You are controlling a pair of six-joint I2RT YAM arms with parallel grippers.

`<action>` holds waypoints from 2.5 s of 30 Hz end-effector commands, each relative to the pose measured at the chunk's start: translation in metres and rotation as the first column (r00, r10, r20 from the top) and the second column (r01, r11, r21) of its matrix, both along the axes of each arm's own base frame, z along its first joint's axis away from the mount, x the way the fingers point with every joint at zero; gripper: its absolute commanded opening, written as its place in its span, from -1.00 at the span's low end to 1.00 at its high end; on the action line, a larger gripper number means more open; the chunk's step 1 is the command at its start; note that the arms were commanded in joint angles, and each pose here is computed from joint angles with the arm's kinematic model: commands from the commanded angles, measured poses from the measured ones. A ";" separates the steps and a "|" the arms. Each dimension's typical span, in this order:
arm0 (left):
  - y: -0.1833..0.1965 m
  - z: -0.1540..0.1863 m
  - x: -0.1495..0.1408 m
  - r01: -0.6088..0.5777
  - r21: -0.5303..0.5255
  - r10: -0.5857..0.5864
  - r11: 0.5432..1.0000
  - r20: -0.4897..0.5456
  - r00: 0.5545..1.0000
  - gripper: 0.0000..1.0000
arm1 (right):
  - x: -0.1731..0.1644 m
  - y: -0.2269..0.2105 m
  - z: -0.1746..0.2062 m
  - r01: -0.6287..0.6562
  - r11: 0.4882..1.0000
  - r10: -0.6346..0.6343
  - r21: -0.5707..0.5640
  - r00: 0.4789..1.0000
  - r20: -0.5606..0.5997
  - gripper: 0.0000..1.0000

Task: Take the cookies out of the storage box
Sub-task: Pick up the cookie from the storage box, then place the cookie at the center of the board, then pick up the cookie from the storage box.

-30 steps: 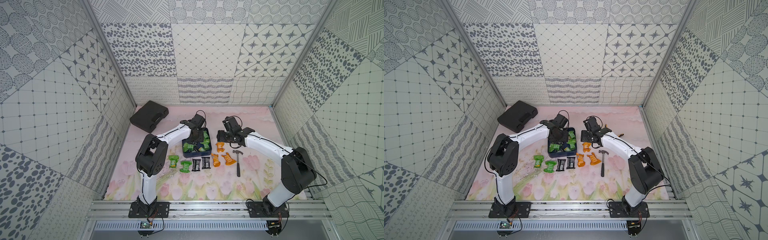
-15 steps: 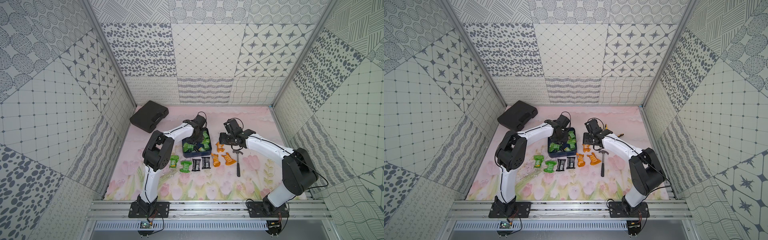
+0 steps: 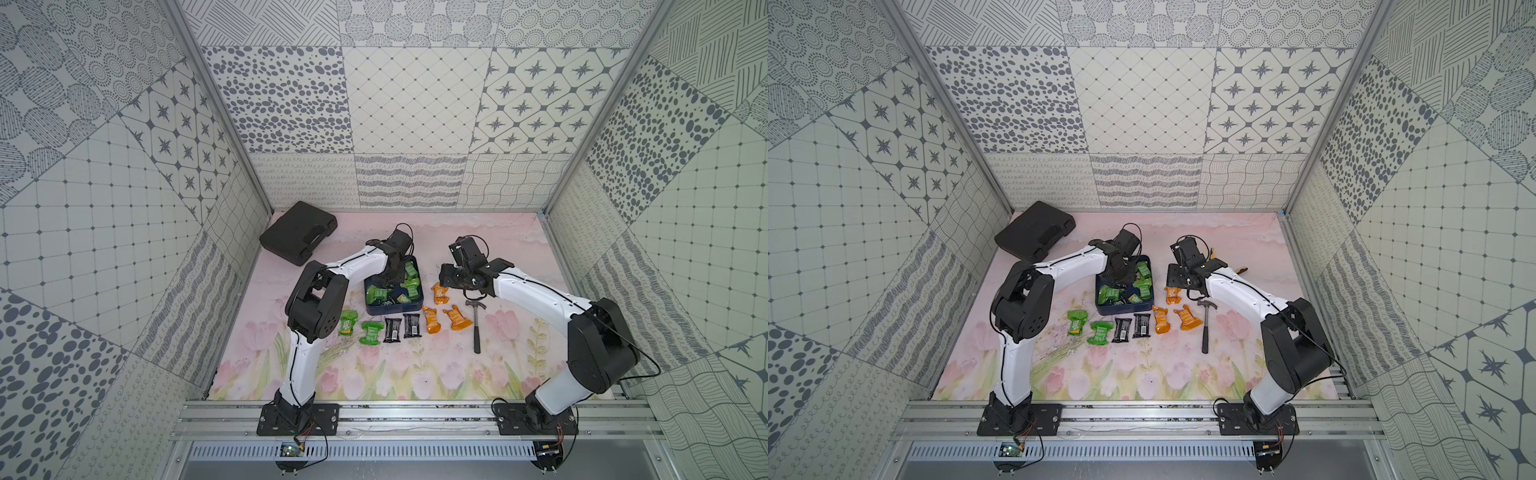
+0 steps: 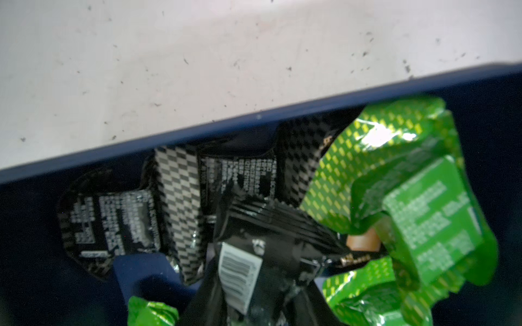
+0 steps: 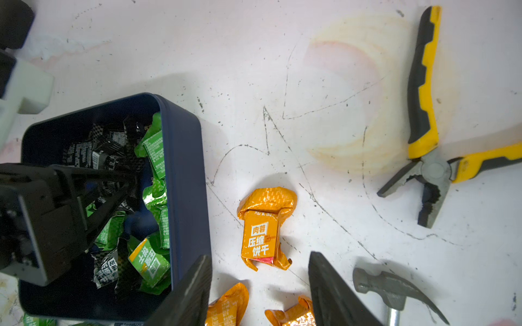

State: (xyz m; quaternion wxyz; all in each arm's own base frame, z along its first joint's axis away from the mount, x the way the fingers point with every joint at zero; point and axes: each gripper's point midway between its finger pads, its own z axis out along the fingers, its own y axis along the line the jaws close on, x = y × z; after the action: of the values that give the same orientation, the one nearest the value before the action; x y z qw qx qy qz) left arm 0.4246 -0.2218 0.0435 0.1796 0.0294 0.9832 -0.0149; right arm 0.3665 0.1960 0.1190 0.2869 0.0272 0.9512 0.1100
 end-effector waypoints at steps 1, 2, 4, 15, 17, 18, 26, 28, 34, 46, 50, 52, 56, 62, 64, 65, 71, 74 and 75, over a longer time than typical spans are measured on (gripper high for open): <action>0.000 0.024 0.000 -0.006 -0.034 0.007 0.999 0.042 0.999 -0.44 | 0.001 -0.003 0.009 0.020 1.000 -0.020 0.015 0.999 0.029 0.18; 0.000 0.029 -0.002 -0.011 -0.042 0.013 0.999 0.046 0.999 -0.44 | 0.002 -0.003 0.008 0.021 1.000 -0.022 0.015 0.999 0.027 0.18; 0.003 0.042 -0.006 -0.028 -0.061 0.032 0.998 0.065 0.997 -0.44 | 0.001 -0.003 0.008 0.023 1.000 -0.023 0.016 0.999 0.025 0.18; 0.063 0.077 -0.057 -0.191 -0.071 0.193 0.979 0.028 0.981 -0.44 | 0.006 0.002 0.009 0.012 1.000 -0.013 0.024 1.000 0.025 0.18; 0.083 0.077 -0.065 -0.232 -0.074 0.233 0.970 0.017 0.972 -0.44 | 0.006 0.004 0.007 0.008 1.000 -0.008 0.025 1.000 0.020 0.17; 0.094 0.077 -0.069 -0.253 -0.072 0.255 0.965 0.012 0.967 -0.43 | 0.007 0.004 0.006 0.007 1.000 -0.007 0.025 1.000 0.016 0.18; 0.143 0.054 -0.078 -0.290 -0.048 0.286 0.956 -0.068 0.956 -0.42 | 0.010 0.007 0.003 -0.010 1.000 0.010 0.014 1.000 0.012 0.17; 0.145 0.046 -0.075 -0.275 -0.040 0.271 0.961 -0.086 0.959 -0.42 | 0.011 0.007 0.004 -0.013 1.000 0.013 0.014 1.000 0.016 0.17; 0.145 0.013 -0.065 -0.232 -0.027 0.225 0.972 -0.149 0.963 -0.41 | 0.010 0.008 0.006 -0.014 1.000 0.013 0.019 1.000 0.017 0.17; 0.139 -0.026 -0.066 -0.202 -0.021 0.191 0.979 -0.243 0.951 -0.26 | 0.011 0.005 0.016 -0.031 0.999 0.031 -0.006 0.998 0.048 0.18; 0.143 -0.023 -0.065 -0.209 -0.008 0.201 0.978 -0.236 0.951 -0.05 | 0.013 0.018 0.027 -0.100 0.994 0.103 -0.039 0.992 0.071 0.18; 0.142 -0.017 -0.063 -0.217 -0.018 0.208 0.976 -0.218 0.953 -0.02 | 0.014 0.029 0.032 -0.155 0.986 0.159 -0.057 0.983 0.086 0.18; 0.143 0.005 -0.055 -0.245 -0.041 0.236 0.969 -0.154 0.959 0.08 | 0.012 0.064 0.041 -0.336 0.938 0.344 -0.090 0.932 0.113 0.19; 0.155 0.041 -0.050 -0.342 -0.065 0.342 0.937 -0.017 0.940 0.14 | 0.001 0.121 0.037 -0.629 0.758 0.650 -0.175 0.750 0.121 0.19; 0.161 0.051 -0.052 -0.391 -0.074 0.393 0.917 0.020 0.919 0.15 | -0.004 0.139 0.032 -0.707 0.677 0.734 -0.202 0.669 0.119 0.20; 0.163 0.055 -0.053 -0.412 -0.083 0.416 0.907 0.035 0.909 0.15 | -0.004 0.147 0.032 -0.730 0.650 0.759 -0.212 0.640 0.122 0.20; 0.170 0.070 -0.068 -0.554 -0.214 0.580 0.804 0.081 0.811 0.15 | 0.001 0.181 0.013 -0.806 0.567 0.824 -0.168 0.557 0.106 0.22; 0.166 0.069 -0.076 -0.611 -0.308 0.655 0.729 0.055 0.754 0.15 | -0.003 0.195 -0.002 -0.841 0.512 0.859 -0.172 0.506 0.082 0.22; 0.166 0.067 -0.079 -0.628 -0.331 0.676 0.705 0.042 0.736 0.15 | -0.004 0.198 -0.007 -0.851 0.494 0.869 -0.179 0.490 0.070 0.22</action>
State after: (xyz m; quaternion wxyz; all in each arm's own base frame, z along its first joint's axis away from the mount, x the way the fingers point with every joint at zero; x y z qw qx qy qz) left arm 0.3451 -0.0595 0.1044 0.2226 -0.2274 0.9469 -0.0467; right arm 0.3685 0.3798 0.1178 0.2740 -0.4340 0.8405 0.1734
